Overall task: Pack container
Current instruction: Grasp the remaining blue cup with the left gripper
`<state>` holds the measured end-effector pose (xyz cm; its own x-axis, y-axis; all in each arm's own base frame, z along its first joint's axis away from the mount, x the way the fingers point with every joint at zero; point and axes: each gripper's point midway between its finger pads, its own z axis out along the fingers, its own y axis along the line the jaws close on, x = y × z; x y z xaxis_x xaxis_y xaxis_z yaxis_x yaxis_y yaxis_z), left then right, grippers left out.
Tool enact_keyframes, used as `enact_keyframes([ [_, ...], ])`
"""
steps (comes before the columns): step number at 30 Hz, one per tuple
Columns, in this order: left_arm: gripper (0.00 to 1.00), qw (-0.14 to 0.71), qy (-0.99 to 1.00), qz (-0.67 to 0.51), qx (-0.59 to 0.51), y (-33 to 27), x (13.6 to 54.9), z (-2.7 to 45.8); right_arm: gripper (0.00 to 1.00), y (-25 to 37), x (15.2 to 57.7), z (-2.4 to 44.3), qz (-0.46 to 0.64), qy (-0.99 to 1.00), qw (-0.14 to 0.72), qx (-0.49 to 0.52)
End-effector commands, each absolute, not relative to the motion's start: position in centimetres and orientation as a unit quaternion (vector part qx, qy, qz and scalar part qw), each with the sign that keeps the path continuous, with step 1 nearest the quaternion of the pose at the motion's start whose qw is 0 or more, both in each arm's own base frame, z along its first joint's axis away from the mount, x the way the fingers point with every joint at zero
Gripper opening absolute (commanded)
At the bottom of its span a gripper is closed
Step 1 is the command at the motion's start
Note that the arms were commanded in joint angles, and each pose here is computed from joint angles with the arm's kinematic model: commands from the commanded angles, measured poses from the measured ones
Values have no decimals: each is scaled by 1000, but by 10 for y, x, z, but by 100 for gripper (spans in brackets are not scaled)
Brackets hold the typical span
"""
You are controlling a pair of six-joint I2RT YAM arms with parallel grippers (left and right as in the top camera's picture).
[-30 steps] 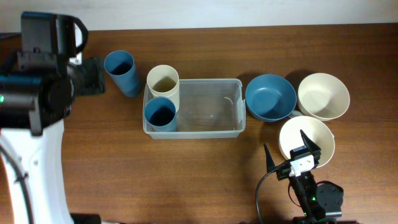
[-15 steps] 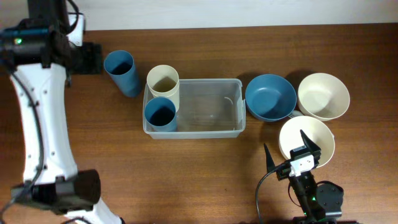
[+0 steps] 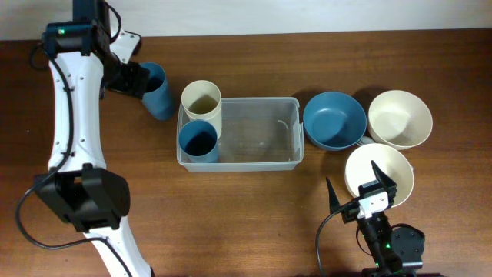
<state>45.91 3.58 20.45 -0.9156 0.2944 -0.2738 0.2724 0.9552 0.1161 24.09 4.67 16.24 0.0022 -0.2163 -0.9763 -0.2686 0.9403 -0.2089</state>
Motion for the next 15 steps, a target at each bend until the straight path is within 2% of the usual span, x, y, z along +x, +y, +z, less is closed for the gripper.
enact_keyframes([
  [1,87,154,960,-23,235,11,461,198,99,49,240,160,23,707,684,-177],
  [7,87,172,934,-56,309,-7,462,201,99,49,240,160,23,707,684,-177],
  [15,87,139,923,-99,345,-22,445,180,99,49,240,160,23,707,684,-177],
])
